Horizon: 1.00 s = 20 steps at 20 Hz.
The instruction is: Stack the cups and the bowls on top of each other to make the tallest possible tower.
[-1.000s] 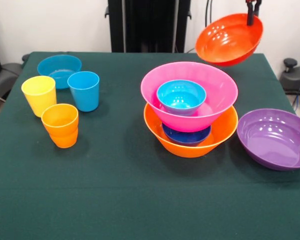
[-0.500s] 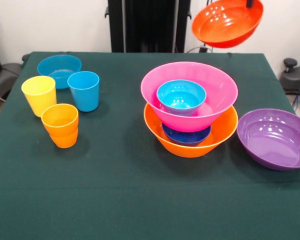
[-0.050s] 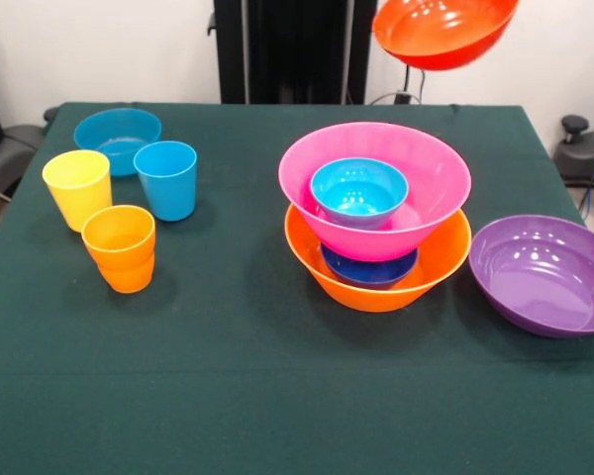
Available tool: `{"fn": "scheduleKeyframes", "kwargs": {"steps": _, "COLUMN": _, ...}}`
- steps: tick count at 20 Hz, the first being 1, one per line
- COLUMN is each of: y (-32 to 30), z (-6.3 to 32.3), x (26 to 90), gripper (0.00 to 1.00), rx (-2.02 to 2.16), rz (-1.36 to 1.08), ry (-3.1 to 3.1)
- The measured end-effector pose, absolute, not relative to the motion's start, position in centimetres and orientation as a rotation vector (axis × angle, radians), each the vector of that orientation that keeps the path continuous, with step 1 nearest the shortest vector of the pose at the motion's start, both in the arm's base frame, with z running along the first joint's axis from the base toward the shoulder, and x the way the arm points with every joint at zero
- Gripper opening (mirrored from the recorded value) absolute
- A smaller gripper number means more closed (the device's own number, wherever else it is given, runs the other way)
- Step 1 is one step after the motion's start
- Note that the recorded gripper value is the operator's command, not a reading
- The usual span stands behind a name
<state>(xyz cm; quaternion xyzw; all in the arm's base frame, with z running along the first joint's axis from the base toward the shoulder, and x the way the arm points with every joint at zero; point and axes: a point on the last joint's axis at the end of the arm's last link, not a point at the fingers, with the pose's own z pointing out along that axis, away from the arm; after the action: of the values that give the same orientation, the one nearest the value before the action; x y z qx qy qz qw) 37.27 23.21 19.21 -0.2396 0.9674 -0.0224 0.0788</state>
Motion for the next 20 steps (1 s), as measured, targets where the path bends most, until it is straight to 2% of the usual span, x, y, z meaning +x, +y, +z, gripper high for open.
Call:
{"fn": "scheduleKeyframes", "kwargs": {"steps": 8, "y": 20.1, "z": 21.2, "x": 41.5, "gripper": 0.0, "rx": -0.592, "rz": -0.098, "ry": 2.937}}
{"fn": "scheduleKeyframes", "kwargs": {"steps": 20, "y": 17.0, "z": 22.9, "x": 52.7, "gripper": 0.0, "rx": -0.475, "rz": -0.084, "ry": 2.858}}
